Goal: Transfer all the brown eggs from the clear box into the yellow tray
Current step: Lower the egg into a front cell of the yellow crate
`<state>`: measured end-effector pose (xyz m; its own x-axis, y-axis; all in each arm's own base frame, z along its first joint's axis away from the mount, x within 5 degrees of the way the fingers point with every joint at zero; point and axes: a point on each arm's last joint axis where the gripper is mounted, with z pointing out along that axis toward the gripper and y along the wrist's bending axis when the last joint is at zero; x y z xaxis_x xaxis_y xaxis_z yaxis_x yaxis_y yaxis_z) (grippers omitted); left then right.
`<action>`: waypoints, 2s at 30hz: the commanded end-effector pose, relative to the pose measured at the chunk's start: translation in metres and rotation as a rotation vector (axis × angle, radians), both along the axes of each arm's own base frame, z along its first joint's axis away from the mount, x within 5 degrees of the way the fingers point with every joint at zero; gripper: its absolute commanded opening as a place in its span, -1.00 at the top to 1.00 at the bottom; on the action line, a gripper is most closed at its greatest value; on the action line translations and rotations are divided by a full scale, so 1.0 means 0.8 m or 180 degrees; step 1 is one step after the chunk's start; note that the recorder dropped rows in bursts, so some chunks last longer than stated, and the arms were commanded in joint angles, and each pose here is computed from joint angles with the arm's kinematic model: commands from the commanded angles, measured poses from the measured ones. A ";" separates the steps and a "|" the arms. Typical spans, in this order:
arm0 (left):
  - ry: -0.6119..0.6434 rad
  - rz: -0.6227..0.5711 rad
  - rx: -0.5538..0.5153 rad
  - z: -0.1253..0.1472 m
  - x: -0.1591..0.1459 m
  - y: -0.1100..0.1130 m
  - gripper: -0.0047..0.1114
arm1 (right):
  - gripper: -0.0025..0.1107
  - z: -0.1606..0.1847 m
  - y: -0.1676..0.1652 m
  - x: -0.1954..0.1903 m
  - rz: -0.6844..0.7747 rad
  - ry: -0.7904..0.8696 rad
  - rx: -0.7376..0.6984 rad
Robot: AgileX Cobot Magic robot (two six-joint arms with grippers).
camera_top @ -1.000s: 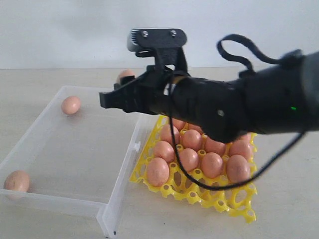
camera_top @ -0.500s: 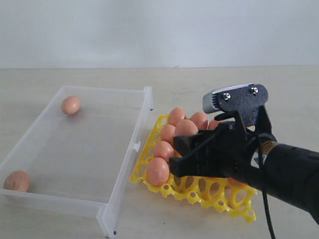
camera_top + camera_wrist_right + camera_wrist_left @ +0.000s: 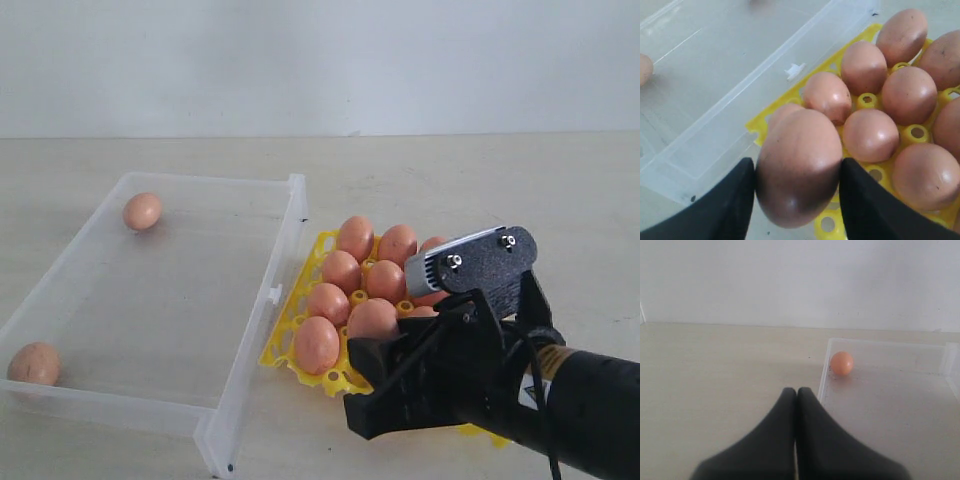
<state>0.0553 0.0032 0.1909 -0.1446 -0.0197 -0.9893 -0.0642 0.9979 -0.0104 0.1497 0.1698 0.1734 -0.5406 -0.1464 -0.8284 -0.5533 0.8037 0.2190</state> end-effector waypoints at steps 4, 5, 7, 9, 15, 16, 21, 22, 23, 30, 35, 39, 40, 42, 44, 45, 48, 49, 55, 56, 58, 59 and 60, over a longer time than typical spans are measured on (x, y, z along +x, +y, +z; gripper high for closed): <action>-0.0005 0.0001 -0.0015 0.002 0.000 0.000 0.99 | 0.96 -0.009 0.002 0.004 0.0000 -0.0081 -0.0069; -0.0005 0.0001 -0.0015 0.002 0.000 0.000 0.99 | 0.96 -0.014 0.003 0.005 -0.0005 -0.0068 -0.0101; -0.0005 0.0001 -0.0015 0.002 0.000 0.000 0.99 | 0.96 -0.022 0.005 0.007 -0.0012 -0.0036 -0.0162; -0.0005 0.0001 -0.0015 0.002 0.000 0.000 0.99 | 0.96 -0.028 0.006 0.008 -0.0027 -0.0012 -0.0185; -0.0005 0.0001 -0.0015 0.002 0.000 0.000 0.99 | 0.96 -0.034 0.008 0.010 -0.0084 0.0022 -0.0153; -0.0005 0.0001 -0.0015 0.002 0.000 0.000 0.99 | 0.96 -0.033 0.008 0.011 -0.0088 0.0006 -0.0141; -0.0005 0.0001 -0.0015 0.002 0.000 0.000 0.99 | 0.96 -0.031 0.012 0.013 -0.0065 0.0007 -0.0116; -0.0005 0.0001 -0.0015 0.002 0.000 0.000 0.99 | 0.96 -0.032 0.014 0.014 -0.0060 0.0027 -0.0127; -0.0005 0.0001 -0.0015 0.002 0.000 0.000 0.99 | 0.96 -0.033 0.016 0.015 -0.0063 0.0038 -0.0133; -0.0005 0.0001 -0.0015 0.002 0.000 0.000 0.99 | 0.96 -0.043 0.017 0.015 -0.0072 0.0161 -0.0208; -0.0005 0.0001 -0.0015 0.002 0.000 0.000 0.99 | 0.96 -0.046 0.017 0.016 -0.0069 0.0176 -0.0230; -0.0005 0.0001 -0.0015 0.002 0.000 0.000 0.99 | 0.96 -0.046 0.018 0.016 -0.0057 0.0165 -0.0230; -0.0005 0.0001 -0.0015 0.002 0.000 0.000 0.99 | 0.95 -0.046 0.018 0.016 -0.0057 0.0165 -0.0230; -0.0005 0.0001 -0.0015 0.002 0.000 0.000 0.99 | 0.74 -0.046 0.018 0.015 -0.0056 0.0170 -0.0234; -0.0005 0.0001 -0.0015 0.002 0.000 0.000 0.99 | 0.33 -0.046 0.018 0.015 -0.0056 0.0170 -0.0234; -0.0005 0.0001 -0.0015 0.002 0.000 0.000 0.99 | 0.12 -0.046 0.018 0.015 -0.0056 0.0170 -0.0234; -0.0005 0.0001 -0.0015 0.002 0.000 0.000 0.99 | 0.02 -0.046 0.017 0.016 -0.0088 0.0184 -0.0213; -0.0005 0.0001 -0.0015 0.002 0.000 0.000 0.99 | 0.02 -0.046 0.017 0.016 -0.0100 0.0193 -0.0204; -0.0005 0.0001 -0.0015 0.002 0.000 0.000 0.99 | 0.02 -0.046 0.017 0.016 -0.0141 0.0231 -0.0161; -0.0005 0.0001 -0.0015 0.002 0.000 0.000 0.99 | 0.02 -0.044 0.017 0.016 -0.0152 0.0232 -0.0139; -0.0005 0.0001 -0.0015 0.002 0.000 0.000 0.99 | 0.02 -0.034 0.016 0.015 -0.0153 0.0195 -0.0061; -0.0005 0.0001 -0.0015 0.002 0.000 0.000 0.99 | 0.02 -0.024 0.014 0.013 -0.0169 0.0164 0.0025; -0.0005 0.0001 -0.0015 0.002 0.000 0.000 0.99 | 0.02 -0.017 0.013 0.013 -0.0192 0.0153 0.0084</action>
<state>0.0553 0.0032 0.1909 -0.1446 -0.0197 -0.9893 -0.0642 0.9979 -0.0104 0.1604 0.1809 0.1464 -0.6019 -0.1328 -0.7874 -0.4959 0.8351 0.2382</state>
